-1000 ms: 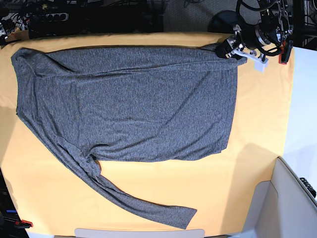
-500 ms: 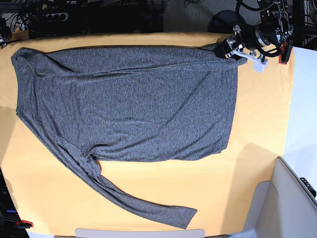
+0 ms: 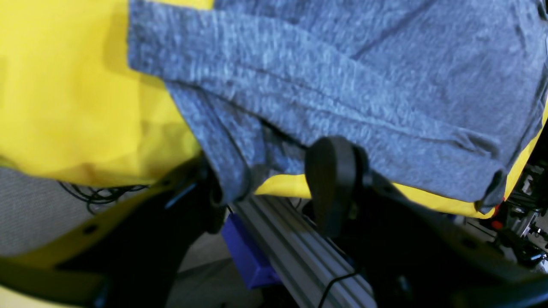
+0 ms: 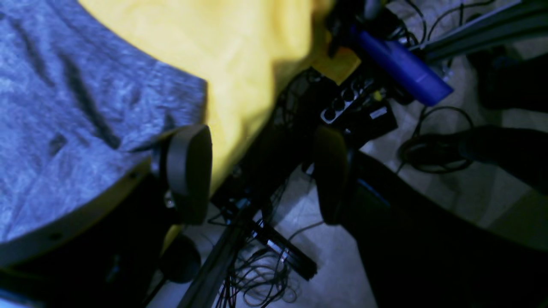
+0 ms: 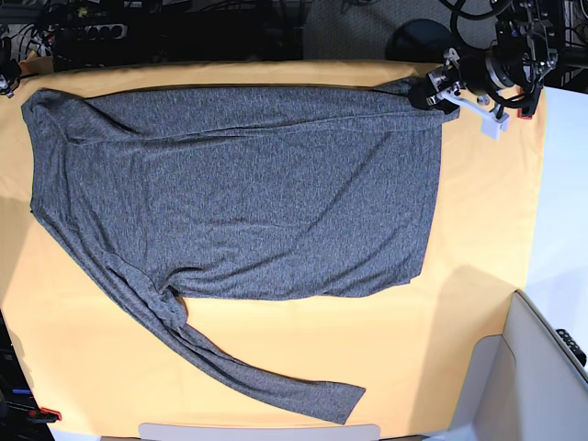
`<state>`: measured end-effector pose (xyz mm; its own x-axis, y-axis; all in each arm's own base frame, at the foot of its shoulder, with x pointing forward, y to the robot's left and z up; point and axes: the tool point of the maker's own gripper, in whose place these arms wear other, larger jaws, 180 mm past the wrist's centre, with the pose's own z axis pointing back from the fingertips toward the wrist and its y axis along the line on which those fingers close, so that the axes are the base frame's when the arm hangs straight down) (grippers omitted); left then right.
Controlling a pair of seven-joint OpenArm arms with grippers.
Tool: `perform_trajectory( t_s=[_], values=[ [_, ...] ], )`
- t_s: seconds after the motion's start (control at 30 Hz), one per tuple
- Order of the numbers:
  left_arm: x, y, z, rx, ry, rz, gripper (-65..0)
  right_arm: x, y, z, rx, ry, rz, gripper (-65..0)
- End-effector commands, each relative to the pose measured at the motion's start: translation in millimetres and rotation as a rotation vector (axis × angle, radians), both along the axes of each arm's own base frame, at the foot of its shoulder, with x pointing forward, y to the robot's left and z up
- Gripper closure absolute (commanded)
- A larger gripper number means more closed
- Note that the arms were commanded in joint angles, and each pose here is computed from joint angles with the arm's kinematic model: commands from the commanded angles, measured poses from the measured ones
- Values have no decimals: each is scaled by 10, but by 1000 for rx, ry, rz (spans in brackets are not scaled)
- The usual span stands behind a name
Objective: Fold the T-shirt properly
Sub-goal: 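Open the right gripper and lift it off the shirt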
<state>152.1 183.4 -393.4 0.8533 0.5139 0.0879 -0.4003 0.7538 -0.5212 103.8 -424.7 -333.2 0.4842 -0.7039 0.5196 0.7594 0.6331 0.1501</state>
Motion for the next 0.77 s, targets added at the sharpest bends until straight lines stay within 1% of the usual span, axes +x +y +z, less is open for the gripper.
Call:
perform_trajectory(
  t_s=[0.0,0.13,0.23,0.37,0.4,0.47,0.53,0.6,0.63,0.7,0.73],
  values=[
    [23,57,78,8,-8,-7,-314,84,-68,173,-51,-33,18,-356],
    [83,310,155,48,-37,58,-314,161,-123,412,-108,-89,15,-356],
    [73,565,223,87,-54,128,-314,226,-164,606,-154,-134,15,-356],
    [92,819,324,123,-84,200,-314,351,-233,883,-207,-226,-6,-356],
    [95,864,347,128,-91,214,-314,418,-234,931,-208,-255,-5,-356],
    [102,905,367,134,-97,225,-314,563,-217,1020,-226,-301,30,-356],
    [236,903,431,130,-136,225,-314,719,-180,1108,-242,-349,71,-356],
    [492,875,569,125,-216,205,-314,873,-156,1191,-241,-410,80,-356],
    [611,866,636,127,-261,180,-314,939,-147,1220,-231,-440,73,-356],
    [942,827,856,148,-401,89,-314,1078,-96,1176,-180,-496,51,-356],
    [1076,792,913,145,-446,52,-314,1163,-60,1174,-160,-522,51,-356]
  ],
)
